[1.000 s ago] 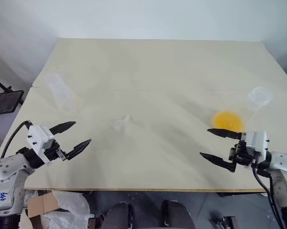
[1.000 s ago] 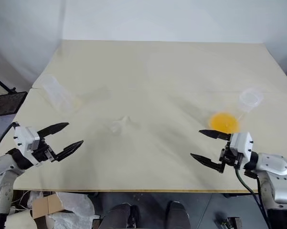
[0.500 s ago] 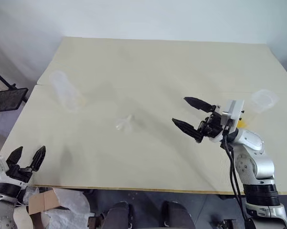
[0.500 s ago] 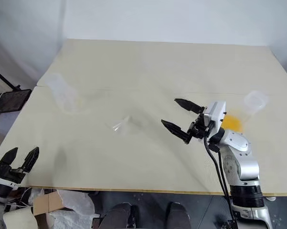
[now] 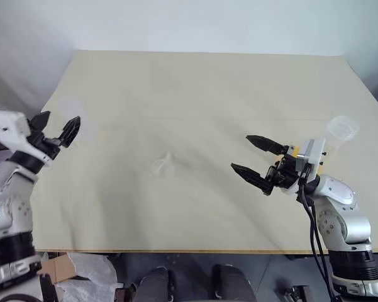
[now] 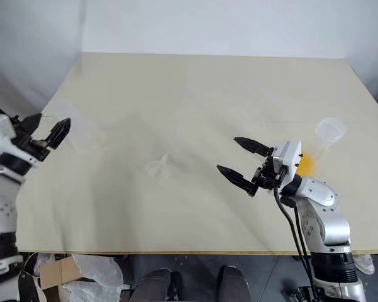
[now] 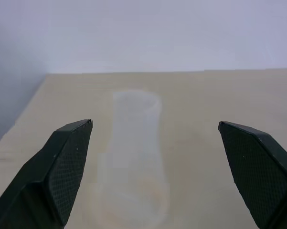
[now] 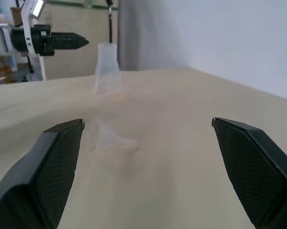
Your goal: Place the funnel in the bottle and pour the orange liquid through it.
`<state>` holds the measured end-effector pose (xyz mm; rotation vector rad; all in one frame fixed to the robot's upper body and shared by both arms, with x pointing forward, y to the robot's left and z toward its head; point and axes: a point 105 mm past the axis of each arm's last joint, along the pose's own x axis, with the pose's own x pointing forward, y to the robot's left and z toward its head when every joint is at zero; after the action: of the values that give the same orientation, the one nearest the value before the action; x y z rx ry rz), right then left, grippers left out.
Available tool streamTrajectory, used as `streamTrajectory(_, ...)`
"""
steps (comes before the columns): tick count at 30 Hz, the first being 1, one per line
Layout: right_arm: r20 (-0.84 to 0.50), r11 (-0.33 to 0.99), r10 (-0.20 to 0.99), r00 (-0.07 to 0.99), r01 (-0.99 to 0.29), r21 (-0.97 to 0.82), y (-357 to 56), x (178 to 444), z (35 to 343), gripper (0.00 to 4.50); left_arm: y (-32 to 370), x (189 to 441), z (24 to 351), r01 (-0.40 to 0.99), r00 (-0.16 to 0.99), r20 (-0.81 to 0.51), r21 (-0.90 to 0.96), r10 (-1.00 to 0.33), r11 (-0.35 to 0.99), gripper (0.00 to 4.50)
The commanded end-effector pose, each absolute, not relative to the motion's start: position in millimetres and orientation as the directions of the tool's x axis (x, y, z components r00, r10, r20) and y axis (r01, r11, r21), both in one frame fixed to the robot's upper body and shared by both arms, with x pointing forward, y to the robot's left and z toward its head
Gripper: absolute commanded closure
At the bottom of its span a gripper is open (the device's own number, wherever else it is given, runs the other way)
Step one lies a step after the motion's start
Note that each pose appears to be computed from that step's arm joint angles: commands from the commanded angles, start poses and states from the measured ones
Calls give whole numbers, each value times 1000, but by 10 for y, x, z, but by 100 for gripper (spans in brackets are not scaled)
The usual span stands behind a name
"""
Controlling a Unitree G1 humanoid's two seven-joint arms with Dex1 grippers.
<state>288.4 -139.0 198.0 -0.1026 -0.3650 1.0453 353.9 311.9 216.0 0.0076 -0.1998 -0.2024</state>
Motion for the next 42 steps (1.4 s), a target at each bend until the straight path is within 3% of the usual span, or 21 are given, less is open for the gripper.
streamTrajectory(1, 280, 485, 867, 412, -826, -287, -1319, 2815, 2112, 2, 3218, 3700, 2187, 142, 978, 148, 61, -150, 988, 0)
streamTrajectory(20, 283, 508, 855, 436, -815, -279, -1281, 2735, 2046, 2, 3098, 4190, 2150, 107, 984, 138, 33, -111, 994, 0)
streamTrajectory(23, 284, 516, 850, 444, -810, -278, -1288, 2722, 2034, 0, 3120, 4215, 2159, 92, 984, 149, 15, -94, 996, 51)
streamTrajectory(27, 284, 527, 843, 456, -804, -275, -1298, 2697, 2009, 0, 3125, 4229, 2170, 92, 982, 163, 17, -94, 996, 169)
streamTrajectory(29, 284, 531, 841, 460, -802, -274, -1296, 2689, 1998, 0, 3109, 4230, 2180, 105, 979, 174, 15, -106, 994, 170)
streamTrajectory(33, 276, 542, 836, 474, -791, -284, -1320, 2665, 1982, 0, 2908, 4207, 2390, 221, 933, 283, 33, -221, 975, 170)
streamTrajectory(35, 273, 559, 826, 493, -777, -289, -1376, 2642, 1989, 0, 2603, 4168, 2534, 365, 866, 331, 92, -374, 926, 170)
streamTrajectory(37, 266, 582, 812, 520, -761, -289, -1462, 2599, 1986, 0, 2150, 4102, 2609, 518, 768, 313, 212, -559, 829, 170)
streamTrajectory(42, 196, 612, 790, 581, -736, -287, -1663, 2437, 1856, 0, 1154, 3920, 2546, 770, 509, 197, 331, -838, 545, 170)
